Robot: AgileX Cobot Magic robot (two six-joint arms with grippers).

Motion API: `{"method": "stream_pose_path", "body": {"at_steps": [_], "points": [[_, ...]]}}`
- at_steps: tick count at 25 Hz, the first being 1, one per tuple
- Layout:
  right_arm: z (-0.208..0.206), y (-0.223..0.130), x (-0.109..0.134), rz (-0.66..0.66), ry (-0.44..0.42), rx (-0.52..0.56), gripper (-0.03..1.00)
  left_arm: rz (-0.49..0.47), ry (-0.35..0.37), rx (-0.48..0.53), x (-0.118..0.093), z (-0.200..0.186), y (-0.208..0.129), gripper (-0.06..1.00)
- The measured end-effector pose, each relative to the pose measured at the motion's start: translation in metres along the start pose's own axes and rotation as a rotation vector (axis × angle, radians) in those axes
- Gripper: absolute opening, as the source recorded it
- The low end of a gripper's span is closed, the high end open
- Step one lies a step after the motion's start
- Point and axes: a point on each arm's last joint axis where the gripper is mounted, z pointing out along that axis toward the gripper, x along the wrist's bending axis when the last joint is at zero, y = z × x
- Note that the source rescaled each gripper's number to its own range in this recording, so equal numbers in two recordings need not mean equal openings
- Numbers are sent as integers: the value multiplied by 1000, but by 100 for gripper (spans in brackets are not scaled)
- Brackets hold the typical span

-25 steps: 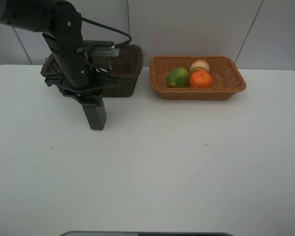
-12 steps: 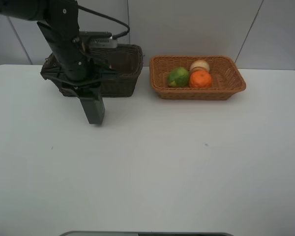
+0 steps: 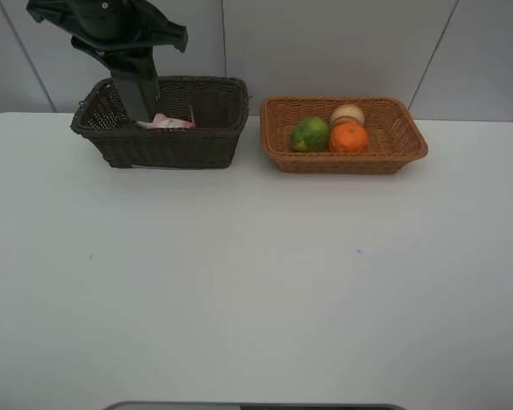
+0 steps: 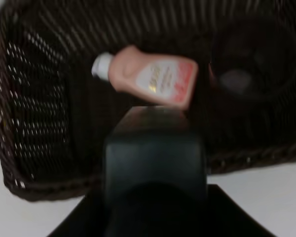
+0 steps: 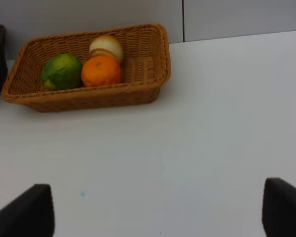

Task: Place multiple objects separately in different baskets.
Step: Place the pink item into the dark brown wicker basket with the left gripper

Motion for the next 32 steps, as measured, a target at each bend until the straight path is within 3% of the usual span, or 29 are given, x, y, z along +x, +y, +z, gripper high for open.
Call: {"method": "stream_pose_path", "body": {"at_steps": [5, 10, 20, 32], "points": [[0, 0, 0, 0, 0, 0, 83, -25, -21, -188, 12, 4, 20, 44], [0, 0, 0, 0, 0, 0, 83, -31, -47, -262, 21, 30, 26, 44], [0, 0, 0, 0, 0, 0, 83, -8, -82, -211, 9, 96, 9, 44], [0, 0, 0, 0, 0, 0, 83, 17, -112, -135, 3, 121, -27, 44]]}}
